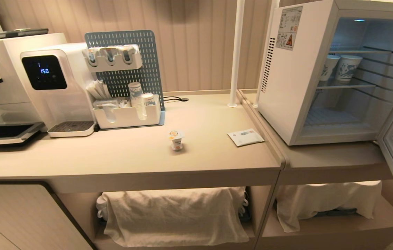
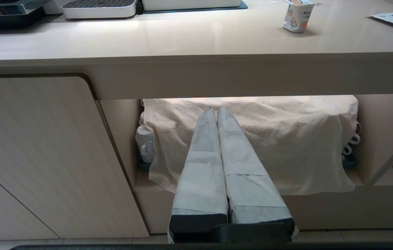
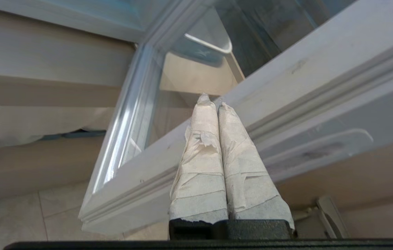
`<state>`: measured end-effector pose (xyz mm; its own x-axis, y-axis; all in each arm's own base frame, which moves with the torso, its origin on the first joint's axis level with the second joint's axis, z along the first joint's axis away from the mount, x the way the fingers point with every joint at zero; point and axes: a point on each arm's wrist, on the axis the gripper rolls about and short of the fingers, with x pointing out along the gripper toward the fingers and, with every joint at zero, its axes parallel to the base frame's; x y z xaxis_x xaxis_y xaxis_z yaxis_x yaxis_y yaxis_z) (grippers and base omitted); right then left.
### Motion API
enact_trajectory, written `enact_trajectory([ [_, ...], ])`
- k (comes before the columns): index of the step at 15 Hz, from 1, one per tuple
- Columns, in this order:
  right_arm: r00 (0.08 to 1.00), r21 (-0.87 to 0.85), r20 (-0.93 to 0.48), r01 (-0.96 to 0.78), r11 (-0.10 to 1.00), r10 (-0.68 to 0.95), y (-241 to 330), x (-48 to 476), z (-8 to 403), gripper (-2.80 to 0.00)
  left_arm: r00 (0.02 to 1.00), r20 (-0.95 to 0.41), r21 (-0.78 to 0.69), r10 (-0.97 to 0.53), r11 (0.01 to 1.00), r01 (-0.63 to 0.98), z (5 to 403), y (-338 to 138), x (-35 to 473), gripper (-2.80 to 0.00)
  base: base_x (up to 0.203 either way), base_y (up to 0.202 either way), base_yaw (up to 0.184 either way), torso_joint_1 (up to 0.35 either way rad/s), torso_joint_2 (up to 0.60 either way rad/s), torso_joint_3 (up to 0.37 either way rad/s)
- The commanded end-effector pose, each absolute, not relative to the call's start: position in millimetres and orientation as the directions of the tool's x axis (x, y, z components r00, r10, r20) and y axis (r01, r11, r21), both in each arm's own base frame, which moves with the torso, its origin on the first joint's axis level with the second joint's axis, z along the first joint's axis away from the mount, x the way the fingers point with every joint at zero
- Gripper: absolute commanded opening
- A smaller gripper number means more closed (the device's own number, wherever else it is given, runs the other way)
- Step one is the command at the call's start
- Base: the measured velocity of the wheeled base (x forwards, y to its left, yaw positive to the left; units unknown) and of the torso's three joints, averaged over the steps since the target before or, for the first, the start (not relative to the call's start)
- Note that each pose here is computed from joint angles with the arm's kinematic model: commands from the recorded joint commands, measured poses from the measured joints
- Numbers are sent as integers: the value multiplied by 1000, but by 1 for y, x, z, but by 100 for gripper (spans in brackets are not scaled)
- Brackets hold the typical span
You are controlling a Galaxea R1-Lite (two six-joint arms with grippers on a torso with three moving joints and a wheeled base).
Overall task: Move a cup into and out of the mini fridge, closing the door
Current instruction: Open the freezer door
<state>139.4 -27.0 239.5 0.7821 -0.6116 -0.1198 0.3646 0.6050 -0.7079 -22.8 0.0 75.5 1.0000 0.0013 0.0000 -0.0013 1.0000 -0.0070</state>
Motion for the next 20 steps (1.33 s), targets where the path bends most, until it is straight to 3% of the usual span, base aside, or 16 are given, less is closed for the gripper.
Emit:
enact_trajectory([
  [1, 770, -706, -99, 392, 590, -630, -27, 133, 242, -280, 1000, 0, -8, 2, 1000, -2, 75, 0, -23, -280, 0, 0, 0, 0, 0, 0],
  [11, 651, -707, -81, 497, 504, -755, -34, 123, 243, -280, 1000, 0, -8, 2, 1000, -2, 75, 0, -23, -280, 0, 0, 0, 0, 0, 0],
  [14, 667, -713, -98, 471, 520, -738, -34, 134, 246, -280, 1000, 0, -8, 2, 1000, -2, 75, 0, -23, -280, 0, 0, 0, 0, 0, 0],
  [20, 808, -702, -176, 298, 647, -563, -28, 141, 239, -280, 1000, 0, -8, 2, 1000, -2, 75, 0, -23, -280, 0, 0, 0, 0, 0, 0],
])
